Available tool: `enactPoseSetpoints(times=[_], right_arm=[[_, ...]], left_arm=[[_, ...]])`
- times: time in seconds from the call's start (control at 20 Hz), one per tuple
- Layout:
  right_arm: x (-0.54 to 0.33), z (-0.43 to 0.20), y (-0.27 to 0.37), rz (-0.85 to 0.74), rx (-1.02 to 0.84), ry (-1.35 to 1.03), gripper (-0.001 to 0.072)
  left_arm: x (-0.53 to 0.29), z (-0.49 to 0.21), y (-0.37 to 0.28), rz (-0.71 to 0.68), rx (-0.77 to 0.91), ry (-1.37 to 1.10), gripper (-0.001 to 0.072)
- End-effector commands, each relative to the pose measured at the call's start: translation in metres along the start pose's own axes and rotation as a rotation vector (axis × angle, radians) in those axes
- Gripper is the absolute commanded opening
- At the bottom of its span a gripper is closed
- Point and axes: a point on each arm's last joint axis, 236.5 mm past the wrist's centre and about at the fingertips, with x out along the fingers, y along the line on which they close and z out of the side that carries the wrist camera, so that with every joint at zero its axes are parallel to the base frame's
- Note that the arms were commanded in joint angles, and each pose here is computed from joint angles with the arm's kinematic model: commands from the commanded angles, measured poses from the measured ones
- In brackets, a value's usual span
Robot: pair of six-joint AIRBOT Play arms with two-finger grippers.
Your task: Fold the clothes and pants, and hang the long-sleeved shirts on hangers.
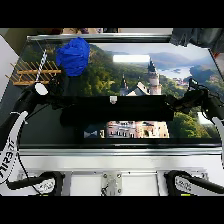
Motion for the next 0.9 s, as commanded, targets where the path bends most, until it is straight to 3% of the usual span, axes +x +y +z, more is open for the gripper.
enactPoseSetpoints(times=[0.0, 0.45, 0.5, 0.55, 0.6, 0.65, 0.7, 0.75, 0.85], right_arm=[[0.016, 0.012, 0.014, 0.038, 0.012, -0.047, 0.0012], [0.032, 0.035, 0.039, 0.113, 0.038, -0.151, 0.0021], [0.031, 0.039, 0.042, 0.127, 0.047, -0.166, 0.0022], [0.030, 0.044, 0.047, 0.146, 0.060, -0.188, 0.0025], [0.028, 0.049, 0.052, 0.167, 0.077, -0.209, 0.0096], [0.026, 0.054, 0.056, 0.190, 0.098, -0.228, 0.0386], [0.024, 0.056, 0.060, 0.208, 0.110, -0.235, 0.0634], [0.020, 0.059, 0.064, 0.218, 0.095, -0.239, 0.0665], [0.007, 0.067, 0.069, 0.220, 0.018, -0.231, 0.0654]], left_arm=[[0.011, 0.012, 0.004, 0.000, -0.016, -0.034, 0.0008], [0.010, 0.030, 0.004, 0.001, -0.013, -0.110, 0.0009], [0.010, 0.030, 0.004, 0.001, -0.013, -0.112, 0.0034], [0.010, 0.031, 0.004, 0.001, -0.014, -0.118, 0.0273], [0.009, 0.034, 0.004, 0.000, -0.014, -0.128, 0.0550], [0.007, 0.038, 0.003, -0.001, -0.016, -0.145, 0.0623], [0.004, 0.041, 0.002, -0.003, -0.020, -0.161, 0.0623], [-0.002, 0.046, 0.001, -0.005, -0.030, -0.191, 0.0622], [-0.020, 0.056, -0.005, -0.015, -0.022, -0.250, 0.0622]])
